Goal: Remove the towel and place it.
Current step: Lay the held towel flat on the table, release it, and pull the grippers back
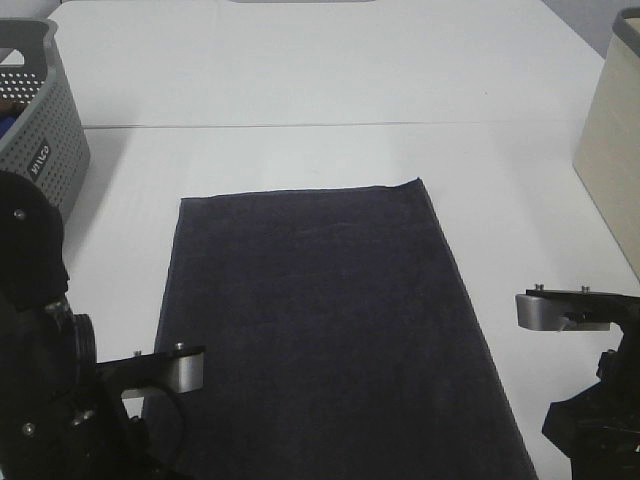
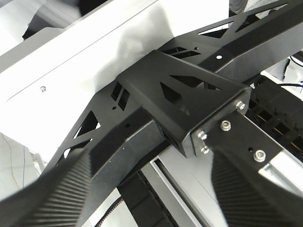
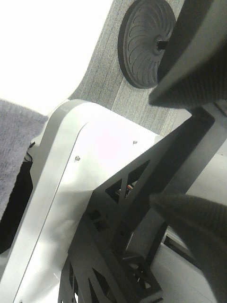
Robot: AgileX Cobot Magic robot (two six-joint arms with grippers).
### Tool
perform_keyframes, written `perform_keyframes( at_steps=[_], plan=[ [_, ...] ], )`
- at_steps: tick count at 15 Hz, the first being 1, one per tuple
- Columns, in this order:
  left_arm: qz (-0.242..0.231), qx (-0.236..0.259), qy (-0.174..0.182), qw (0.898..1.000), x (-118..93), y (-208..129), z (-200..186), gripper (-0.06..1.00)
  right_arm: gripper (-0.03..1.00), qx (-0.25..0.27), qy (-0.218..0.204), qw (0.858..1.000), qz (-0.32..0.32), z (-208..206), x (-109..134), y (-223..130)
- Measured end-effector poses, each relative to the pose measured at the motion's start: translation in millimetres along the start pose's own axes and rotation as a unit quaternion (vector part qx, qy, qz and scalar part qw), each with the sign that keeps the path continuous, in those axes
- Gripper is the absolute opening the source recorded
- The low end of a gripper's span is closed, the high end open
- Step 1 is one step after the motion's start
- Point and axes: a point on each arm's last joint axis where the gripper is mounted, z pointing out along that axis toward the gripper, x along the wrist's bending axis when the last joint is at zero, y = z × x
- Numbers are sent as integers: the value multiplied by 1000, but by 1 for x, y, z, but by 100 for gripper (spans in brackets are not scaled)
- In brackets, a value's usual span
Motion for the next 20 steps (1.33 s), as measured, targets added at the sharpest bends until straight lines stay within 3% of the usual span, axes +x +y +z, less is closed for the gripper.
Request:
perform_keyframes(
  at_steps=[4, 9, 13, 17, 20],
  plan=[
    [27, -7, 5, 1000, -3, 4, -4, 72, 61, -10, 1, 1000, -2, -5, 2, 3],
    [101, -67, 30, 992, -28, 32, -38, 73, 61, -100, -13, 995, -21, -36, 7, 27],
    [169, -133, 77, 973, -48, 55, -79, 73, 61, -162, -16, 986, -20, -62, 14, 41],
    [155, -220, 82, 960, -38, 73, -134, 73, 61, -199, -18, 979, -49, -93, 22, 49],
    [130, -297, 94, 941, -20, 81, -187, 73, 61, -281, -27, 957, -67, -134, 32, 60]
  ],
)
